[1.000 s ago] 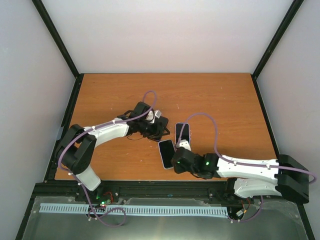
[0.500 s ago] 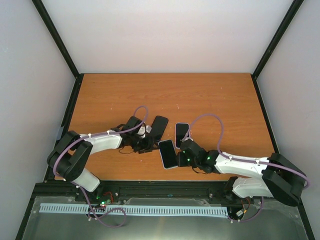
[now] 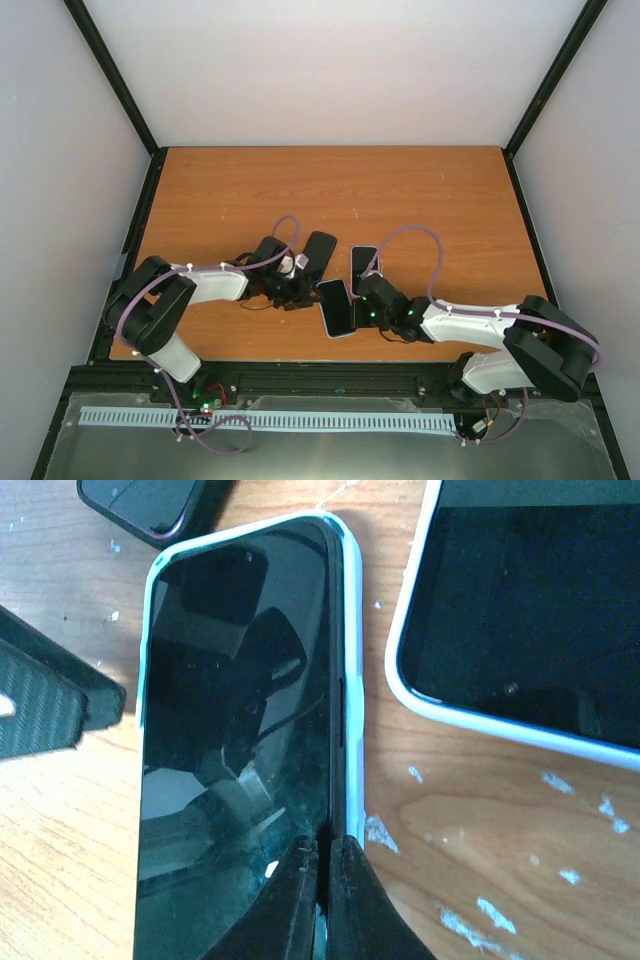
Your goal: Put the phone into the phone case
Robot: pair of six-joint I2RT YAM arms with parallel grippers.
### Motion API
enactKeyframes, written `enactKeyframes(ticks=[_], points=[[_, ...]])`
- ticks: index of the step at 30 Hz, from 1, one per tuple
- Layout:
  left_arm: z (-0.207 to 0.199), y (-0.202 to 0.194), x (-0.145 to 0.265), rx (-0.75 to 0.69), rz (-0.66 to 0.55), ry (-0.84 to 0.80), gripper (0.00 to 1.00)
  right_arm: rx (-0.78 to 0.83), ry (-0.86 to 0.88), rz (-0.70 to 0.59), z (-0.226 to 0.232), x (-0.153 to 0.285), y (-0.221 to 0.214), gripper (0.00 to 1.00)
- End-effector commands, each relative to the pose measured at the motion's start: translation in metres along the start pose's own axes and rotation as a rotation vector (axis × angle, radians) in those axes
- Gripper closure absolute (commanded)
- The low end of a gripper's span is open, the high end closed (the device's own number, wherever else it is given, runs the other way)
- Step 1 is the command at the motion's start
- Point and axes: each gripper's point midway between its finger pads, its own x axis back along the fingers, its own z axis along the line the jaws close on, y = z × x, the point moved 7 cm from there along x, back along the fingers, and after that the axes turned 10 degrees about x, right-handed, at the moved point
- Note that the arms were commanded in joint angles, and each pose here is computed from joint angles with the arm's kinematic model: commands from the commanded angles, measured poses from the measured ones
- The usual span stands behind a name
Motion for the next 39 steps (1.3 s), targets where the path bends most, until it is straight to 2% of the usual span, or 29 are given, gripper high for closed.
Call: enactKeyframes(ticks=[1, 5, 10, 15, 20, 25, 30, 35, 39], points=[[-0.010, 0.001, -0.008, -0.016, 0.019, -0.032, 0.56, 0.023, 0.104, 0.070, 0.015, -0.010, -0.007, 0.97], [-0.008, 0.002, -0.011, -0.010, 0.010, -0.012, 0.60, 0.036, 0.116, 0.049, 0.019, -0.002, 0.001, 0.91], [-0.004, 0.002, -0.015, 0.002, 0.014, -0.018, 0.63, -0.002, 0.090, -0.019, 0.002, 0.014, 0.008, 0.53], [-0.005, 0.002, -0.015, 0.005, 0.015, -0.023, 0.64, -0.038, 0.137, -0.006, -0.007, 0.010, 0.003, 0.42], [-0.003, 0.001, -0.017, 0.022, 0.031, -0.033, 0.66, -0.075, 0.241, 0.025, -0.003, -0.006, -0.004, 0.39], [0.004, -0.002, -0.010, 0.025, -0.001, 0.034, 0.66, -0.089, 0.281, 0.026, 0.002, -0.012, -0.001, 0.38], [0.015, -0.018, -0.012, 0.053, 0.053, -0.036, 0.67, -0.127, 0.353, 0.023, 0.004, -0.014, 0.002, 0.37], [0.018, -0.020, -0.012, 0.045, 0.058, -0.033, 0.71, -0.168, 0.449, 0.030, 0.015, -0.018, 0.010, 0.37], [0.021, -0.021, -0.012, 0.052, 0.057, -0.023, 0.70, -0.203, 0.530, 0.021, 0.024, -0.018, 0.016, 0.39]])
